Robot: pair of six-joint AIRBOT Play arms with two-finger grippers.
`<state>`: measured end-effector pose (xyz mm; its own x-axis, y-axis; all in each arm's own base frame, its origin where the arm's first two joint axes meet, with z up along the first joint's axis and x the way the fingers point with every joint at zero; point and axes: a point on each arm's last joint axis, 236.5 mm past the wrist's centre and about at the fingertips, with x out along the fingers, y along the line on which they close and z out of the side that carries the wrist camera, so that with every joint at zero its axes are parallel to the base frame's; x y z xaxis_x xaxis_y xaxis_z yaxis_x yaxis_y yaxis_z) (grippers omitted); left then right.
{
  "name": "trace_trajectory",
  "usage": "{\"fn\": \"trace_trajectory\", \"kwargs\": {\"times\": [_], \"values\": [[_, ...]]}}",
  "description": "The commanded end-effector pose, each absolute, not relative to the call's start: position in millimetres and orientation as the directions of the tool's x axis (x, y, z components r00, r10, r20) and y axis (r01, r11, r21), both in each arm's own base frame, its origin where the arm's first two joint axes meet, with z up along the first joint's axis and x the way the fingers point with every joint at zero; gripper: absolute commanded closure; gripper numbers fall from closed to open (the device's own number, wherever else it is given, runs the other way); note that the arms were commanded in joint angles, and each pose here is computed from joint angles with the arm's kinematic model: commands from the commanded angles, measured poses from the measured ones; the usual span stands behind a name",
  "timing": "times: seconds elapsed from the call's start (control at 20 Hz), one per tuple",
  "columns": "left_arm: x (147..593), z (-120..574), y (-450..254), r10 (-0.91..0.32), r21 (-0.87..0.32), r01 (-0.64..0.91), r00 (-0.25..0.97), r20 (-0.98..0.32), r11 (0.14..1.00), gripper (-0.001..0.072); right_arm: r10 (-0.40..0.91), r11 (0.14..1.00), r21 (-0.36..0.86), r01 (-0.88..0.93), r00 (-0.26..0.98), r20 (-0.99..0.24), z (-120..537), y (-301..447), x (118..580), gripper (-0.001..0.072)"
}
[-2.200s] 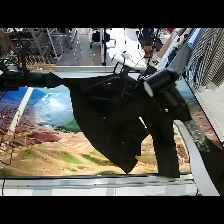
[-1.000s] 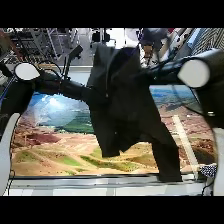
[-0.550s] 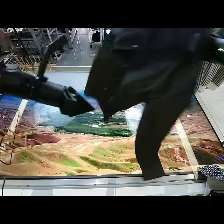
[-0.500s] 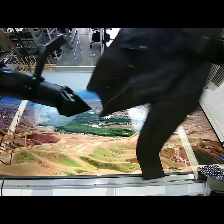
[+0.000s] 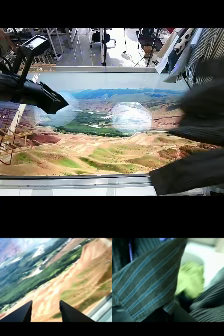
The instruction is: Fold the clothes and pants, and hang the long-sleeved shirts on hangers.
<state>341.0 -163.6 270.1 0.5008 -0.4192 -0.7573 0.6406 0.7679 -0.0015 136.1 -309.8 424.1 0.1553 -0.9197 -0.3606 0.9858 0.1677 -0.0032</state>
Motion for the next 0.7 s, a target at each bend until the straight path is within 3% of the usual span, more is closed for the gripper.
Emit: {"fn": "trace_trajectory", "kwargs": {"times": [0.0,0.25,0.65], "values": [[354.8,264.9,-129.9,-0.277,0.114,0.562,0.561,-0.78,0.819,0.0356,-0.992,-0.013,0.098,0.995,-0.001,-0.125,481.5,-340.6,74.1,0.0695],[363.9,263.8,-101.7,-0.157,0.207,0.493,0.6,-0.785,0.845,0.0356,-0.99,-0.103,0.081,0.991,-0.11,0.088,520.7,-388.0,39.3,0.0695],[363.8,263.8,-102.0,-0.158,0.204,0.491,0.599,-0.785,0.847,0.0356,-0.966,-0.185,0.009,0.983,-0.183,0.184,515.7,-457.5,6.1,0.0694]]}}
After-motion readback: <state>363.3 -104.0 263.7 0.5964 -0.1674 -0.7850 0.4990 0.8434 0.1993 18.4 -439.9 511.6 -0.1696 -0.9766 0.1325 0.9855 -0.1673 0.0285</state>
